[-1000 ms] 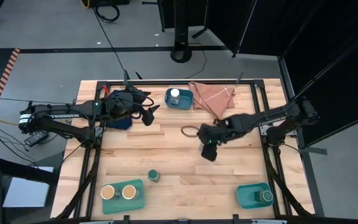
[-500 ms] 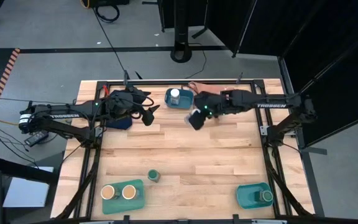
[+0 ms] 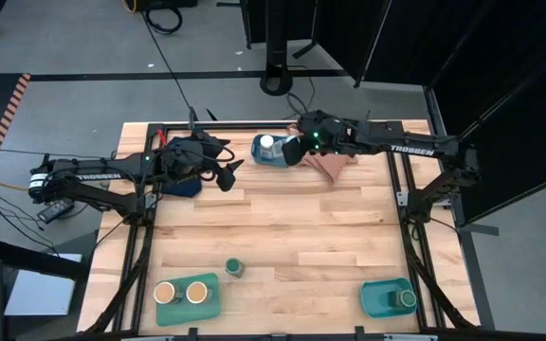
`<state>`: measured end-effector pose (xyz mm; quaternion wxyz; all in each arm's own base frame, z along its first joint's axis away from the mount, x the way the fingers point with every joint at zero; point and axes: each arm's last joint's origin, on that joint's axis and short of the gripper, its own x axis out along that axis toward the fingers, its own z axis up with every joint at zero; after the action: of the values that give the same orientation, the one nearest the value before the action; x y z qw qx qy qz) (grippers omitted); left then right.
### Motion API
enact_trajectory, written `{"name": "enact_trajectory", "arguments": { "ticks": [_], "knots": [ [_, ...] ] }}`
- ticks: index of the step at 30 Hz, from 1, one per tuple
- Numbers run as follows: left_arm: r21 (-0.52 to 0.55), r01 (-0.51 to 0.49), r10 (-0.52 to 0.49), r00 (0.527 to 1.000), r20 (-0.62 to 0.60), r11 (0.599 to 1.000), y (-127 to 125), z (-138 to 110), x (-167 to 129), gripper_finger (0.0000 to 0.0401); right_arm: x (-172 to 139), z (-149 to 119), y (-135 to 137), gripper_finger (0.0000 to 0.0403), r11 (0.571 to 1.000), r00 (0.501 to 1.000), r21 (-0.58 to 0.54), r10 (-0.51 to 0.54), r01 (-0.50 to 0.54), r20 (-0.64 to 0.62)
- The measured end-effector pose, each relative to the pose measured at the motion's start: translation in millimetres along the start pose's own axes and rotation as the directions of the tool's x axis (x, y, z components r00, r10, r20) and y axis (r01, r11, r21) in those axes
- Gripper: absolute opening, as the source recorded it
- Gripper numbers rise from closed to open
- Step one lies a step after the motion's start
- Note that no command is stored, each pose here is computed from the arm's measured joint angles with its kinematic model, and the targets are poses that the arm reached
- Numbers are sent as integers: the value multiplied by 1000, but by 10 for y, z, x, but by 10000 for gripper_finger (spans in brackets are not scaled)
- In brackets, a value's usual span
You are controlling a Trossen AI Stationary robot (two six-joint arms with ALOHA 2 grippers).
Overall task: Sort spices by type
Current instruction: Put the white seasoning bottle into the blue bin
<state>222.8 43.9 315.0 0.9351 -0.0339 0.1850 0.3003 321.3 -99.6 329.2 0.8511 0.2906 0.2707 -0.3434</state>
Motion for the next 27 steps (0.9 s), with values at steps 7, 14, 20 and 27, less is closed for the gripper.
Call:
{"name": "enact_trajectory", "arguments": {
  "ticks": [7, 14, 20, 27],
  "knots": [
    [0, 0, 0, 1000, 0, 1000, 0, 0, 0, 351, 37, 94, -147, 206, 996, 999, 69, -49, 48, 16],
    [0, 0, 0, 1000, 0, 1000, 0, 0, 0, 351, -4, 234, -206, 206, 995, 998, 97, -44, 40, 38],
    [0, 0, 0, 1000, 0, 1000, 0, 0, 0, 351, -102, 370, -303, 206, 992, 998, 104, -70, 68, 10],
    [0, 0, 0, 1000, 0, 1000, 0, 0, 0, 351, -84, 398, -392, 206, 990, 998, 128, -48, 54, -49]
  ]
}}
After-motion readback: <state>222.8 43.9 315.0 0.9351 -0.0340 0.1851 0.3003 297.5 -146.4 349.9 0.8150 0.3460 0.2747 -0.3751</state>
